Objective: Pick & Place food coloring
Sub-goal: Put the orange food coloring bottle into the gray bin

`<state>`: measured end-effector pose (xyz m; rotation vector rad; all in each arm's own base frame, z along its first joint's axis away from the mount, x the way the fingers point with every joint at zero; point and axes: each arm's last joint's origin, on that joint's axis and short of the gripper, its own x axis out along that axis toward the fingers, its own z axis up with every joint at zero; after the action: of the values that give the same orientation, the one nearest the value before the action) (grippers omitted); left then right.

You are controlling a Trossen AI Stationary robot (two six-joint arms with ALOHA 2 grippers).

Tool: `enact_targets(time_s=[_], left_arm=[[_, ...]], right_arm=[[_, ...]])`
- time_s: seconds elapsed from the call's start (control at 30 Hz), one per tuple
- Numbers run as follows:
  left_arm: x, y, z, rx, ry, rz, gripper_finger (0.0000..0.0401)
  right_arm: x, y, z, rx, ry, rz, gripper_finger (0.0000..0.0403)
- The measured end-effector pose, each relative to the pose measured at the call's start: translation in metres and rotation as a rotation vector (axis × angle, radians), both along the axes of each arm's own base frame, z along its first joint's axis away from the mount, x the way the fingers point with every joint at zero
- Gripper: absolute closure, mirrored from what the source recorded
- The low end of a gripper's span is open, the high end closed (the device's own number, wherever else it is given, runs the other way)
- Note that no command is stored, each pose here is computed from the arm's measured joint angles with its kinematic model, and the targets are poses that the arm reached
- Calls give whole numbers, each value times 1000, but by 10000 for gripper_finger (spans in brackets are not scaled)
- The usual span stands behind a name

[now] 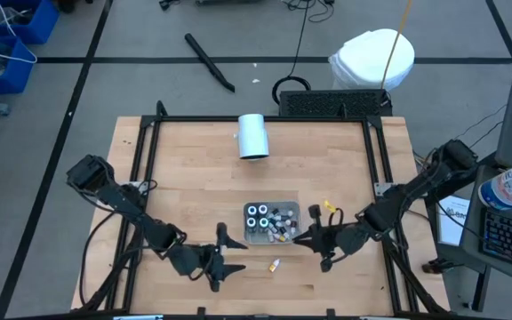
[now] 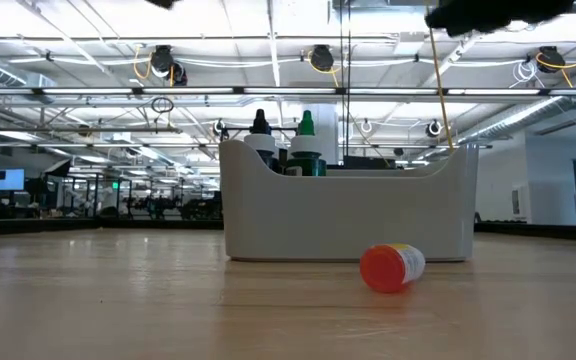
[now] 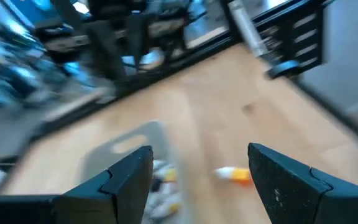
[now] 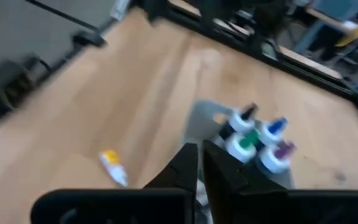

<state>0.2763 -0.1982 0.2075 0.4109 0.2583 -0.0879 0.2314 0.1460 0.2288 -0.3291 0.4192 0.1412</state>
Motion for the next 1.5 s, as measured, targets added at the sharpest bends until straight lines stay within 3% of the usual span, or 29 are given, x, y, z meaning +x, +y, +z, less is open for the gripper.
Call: enact_targets(time_s=[0.13, 0.2, 0.4, 0.63, 0.8, 0.97, 1.1, 1.27, 1.5], left_arm=[[9, 6, -3, -192, 70, -141, 135], [14, 8, -8, -235, 82, -150, 135], [30, 3, -26, -151, 105, -152, 135], [44, -10, -16, -66, 117, -172, 135], [43, -17, -5, -34, 132, -130, 135], [36, -23, -8, 11, 162, -110, 135], [30, -26, -13, 49, 206, -115, 135], [27, -29, -14, 65, 218, -119, 135], [27, -29, -14, 53, 222, -113, 135]], right_arm=[[-9, -8, -17, -65, -25, -86, 388], [-12, -11, -26, -86, -24, -115, 392], [-15, -11, -33, -85, 4, -19, 400], [-10, 1, -39, -17, 32, 201, 401], [21, 21, -45, -58, 103, 197, 402], [58, 43, -64, -98, 304, 146, 402], [77, 56, -78, -124, 447, 193, 395], [90, 64, -75, -153, 496, 221, 367], [91, 62, -74, -227, 480, 283, 281]])
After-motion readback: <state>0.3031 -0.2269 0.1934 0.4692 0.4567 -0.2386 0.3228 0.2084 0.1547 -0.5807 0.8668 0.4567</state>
